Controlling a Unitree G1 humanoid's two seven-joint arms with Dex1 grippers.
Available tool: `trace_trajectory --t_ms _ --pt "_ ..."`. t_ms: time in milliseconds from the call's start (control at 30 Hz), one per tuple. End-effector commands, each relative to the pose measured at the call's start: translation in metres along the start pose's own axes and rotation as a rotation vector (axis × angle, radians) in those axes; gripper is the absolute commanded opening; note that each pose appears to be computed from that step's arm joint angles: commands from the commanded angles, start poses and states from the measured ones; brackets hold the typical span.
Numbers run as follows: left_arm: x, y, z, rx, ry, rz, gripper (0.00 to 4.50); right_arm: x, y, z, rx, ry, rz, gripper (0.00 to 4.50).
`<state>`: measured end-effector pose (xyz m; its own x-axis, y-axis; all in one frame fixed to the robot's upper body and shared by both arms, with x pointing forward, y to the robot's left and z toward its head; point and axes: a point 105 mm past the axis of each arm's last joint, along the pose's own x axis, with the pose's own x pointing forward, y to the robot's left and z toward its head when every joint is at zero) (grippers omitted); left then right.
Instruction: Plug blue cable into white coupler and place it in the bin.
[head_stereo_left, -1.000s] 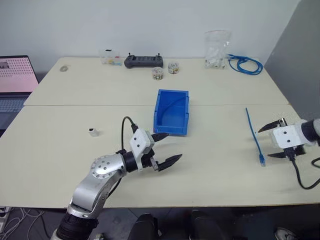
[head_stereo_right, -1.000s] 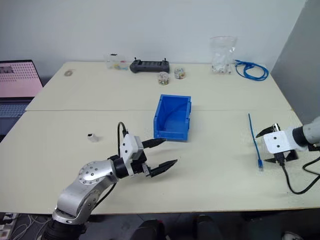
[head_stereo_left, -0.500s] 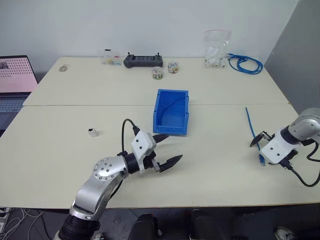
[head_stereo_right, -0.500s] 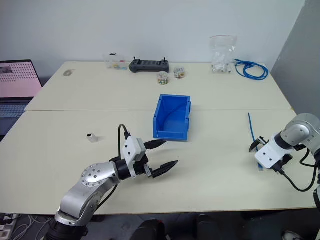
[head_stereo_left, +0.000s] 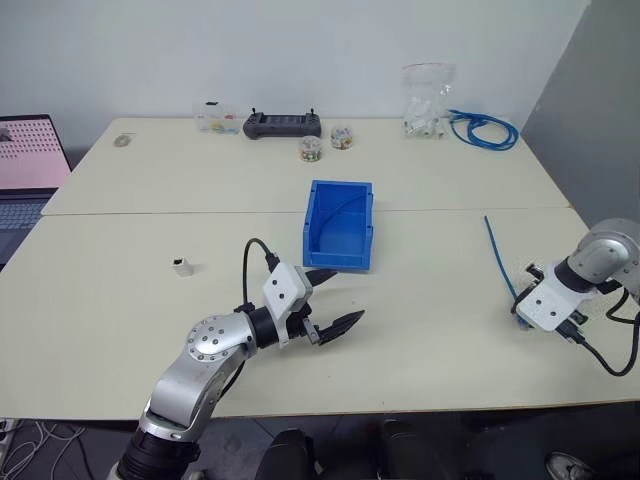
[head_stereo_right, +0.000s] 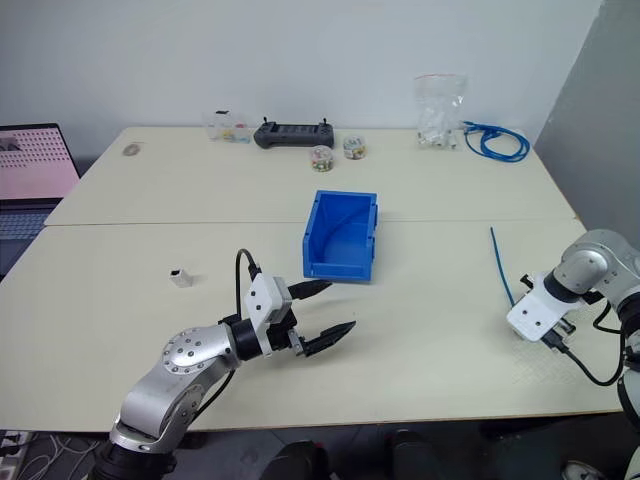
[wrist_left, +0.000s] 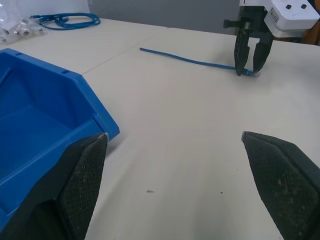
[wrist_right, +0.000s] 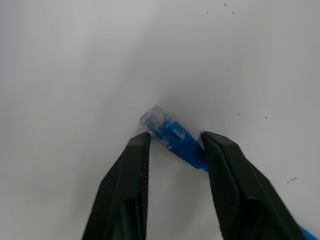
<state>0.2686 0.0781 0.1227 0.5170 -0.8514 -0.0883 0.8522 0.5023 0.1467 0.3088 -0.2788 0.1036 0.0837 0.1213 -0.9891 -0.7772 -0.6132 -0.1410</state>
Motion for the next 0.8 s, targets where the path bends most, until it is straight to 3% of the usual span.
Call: trace_trajectory --t_ms 33,100,267,533,700,800 --pt "-0.001 -0.003 0.009 0.038 -0.021 -0.006 4.5 0.003 -0.01 0.01 0.008 -0.07 -0.037 0.6" --pt "-0.002 -0.003 0.008 0.04 -0.015 -0.005 4.5 0.002 -0.014 0.015 0.019 -0.103 -0.046 0.17" --pt "-0.015 0.002 0.0 0.062 0.034 0.011 4.5 -0.002 -0.027 0.042 0.07 -0.244 -0.093 0.15" --pt "-0.078 0.026 -0.031 0.146 0.262 0.046 4.5 0.006 -0.098 0.156 0.309 -0.679 -0.28 0.15" --pt "-0.104 0.046 -0.035 0.094 0.288 0.128 4.5 0.021 -0.141 0.21 0.511 -0.813 -0.323 0.15" --pt "-0.11 0.051 -0.037 0.104 0.307 0.126 4.5 0.031 -0.156 0.229 0.557 -0.834 -0.33 0.15"
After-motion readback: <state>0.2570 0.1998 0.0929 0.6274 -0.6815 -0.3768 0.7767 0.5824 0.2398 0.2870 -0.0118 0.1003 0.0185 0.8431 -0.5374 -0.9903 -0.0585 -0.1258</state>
